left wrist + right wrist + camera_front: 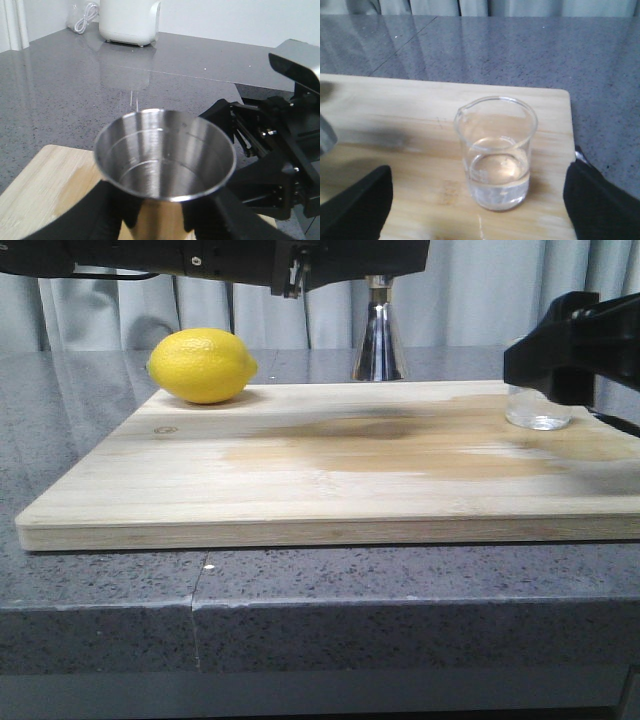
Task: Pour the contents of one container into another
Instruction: 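Reach the right gripper to the glass beaker and grasp it, then lift the beaker and tilt it over the jigger's open cup, then pour the clear liquid from the beaker into the held jigger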
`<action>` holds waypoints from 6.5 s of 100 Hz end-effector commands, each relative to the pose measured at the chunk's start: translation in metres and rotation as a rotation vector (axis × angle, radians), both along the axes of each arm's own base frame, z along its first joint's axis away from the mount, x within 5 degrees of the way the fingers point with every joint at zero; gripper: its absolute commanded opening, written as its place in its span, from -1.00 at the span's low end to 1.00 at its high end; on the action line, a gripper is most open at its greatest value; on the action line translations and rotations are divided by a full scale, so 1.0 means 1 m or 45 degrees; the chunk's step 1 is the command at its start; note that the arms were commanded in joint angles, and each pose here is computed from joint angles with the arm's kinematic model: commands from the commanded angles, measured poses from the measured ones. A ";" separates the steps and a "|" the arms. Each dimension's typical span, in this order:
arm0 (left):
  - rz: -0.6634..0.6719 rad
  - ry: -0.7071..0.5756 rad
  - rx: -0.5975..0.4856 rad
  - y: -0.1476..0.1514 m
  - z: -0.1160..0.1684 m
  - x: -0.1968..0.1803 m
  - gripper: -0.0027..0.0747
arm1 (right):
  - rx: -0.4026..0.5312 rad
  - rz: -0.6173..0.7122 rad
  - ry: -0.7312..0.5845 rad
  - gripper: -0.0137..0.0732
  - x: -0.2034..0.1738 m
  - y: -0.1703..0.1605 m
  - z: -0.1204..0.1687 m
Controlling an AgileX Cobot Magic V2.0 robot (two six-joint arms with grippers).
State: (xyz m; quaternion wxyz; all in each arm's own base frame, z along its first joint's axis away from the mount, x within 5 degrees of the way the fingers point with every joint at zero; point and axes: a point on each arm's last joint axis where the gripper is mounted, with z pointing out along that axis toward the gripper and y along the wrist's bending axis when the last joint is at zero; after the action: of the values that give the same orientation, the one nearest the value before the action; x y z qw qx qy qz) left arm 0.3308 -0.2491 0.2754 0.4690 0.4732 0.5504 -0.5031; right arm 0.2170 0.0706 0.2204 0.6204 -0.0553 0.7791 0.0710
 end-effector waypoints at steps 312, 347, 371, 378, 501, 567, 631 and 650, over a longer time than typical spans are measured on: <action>-0.026 -0.053 -0.162 0.001 0.038 -0.009 -0.39 | -1.323 0.593 0.063 0.04 0.058 0.080 0.208; -0.026 -0.053 -0.162 0.001 0.038 -0.009 -0.39 | -1.495 0.638 0.042 0.04 0.058 0.078 0.207; -0.026 -0.053 -0.162 0.001 0.038 -0.009 -0.39 | -1.572 0.663 -0.018 0.04 0.059 0.079 0.209; -0.026 -0.053 -0.162 0.001 0.038 -0.009 -0.39 | -1.603 0.675 -0.028 0.04 0.059 0.079 0.209; -0.026 -0.053 -0.162 0.001 0.038 -0.009 -0.39 | -1.913 0.705 -0.249 0.04 0.063 0.082 0.218; -0.026 -0.053 -0.162 0.001 0.038 -0.009 -0.39 | -1.936 0.709 -0.265 0.04 0.063 0.082 0.219; -0.026 -0.053 -0.162 0.001 0.038 -0.009 -0.39 | -0.781 0.349 0.028 0.04 0.051 0.032 0.233; -0.026 -0.053 -0.162 0.001 0.038 -0.009 -0.39 | -0.409 0.222 0.017 0.04 0.045 -0.004 0.209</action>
State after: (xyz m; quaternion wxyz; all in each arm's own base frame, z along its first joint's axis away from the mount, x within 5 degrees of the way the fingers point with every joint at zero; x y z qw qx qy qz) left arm 0.3308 -0.2491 0.2752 0.4686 0.4742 0.5509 -0.5020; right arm 0.2701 0.0807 0.4191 0.5182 -0.2866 0.8051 -0.0327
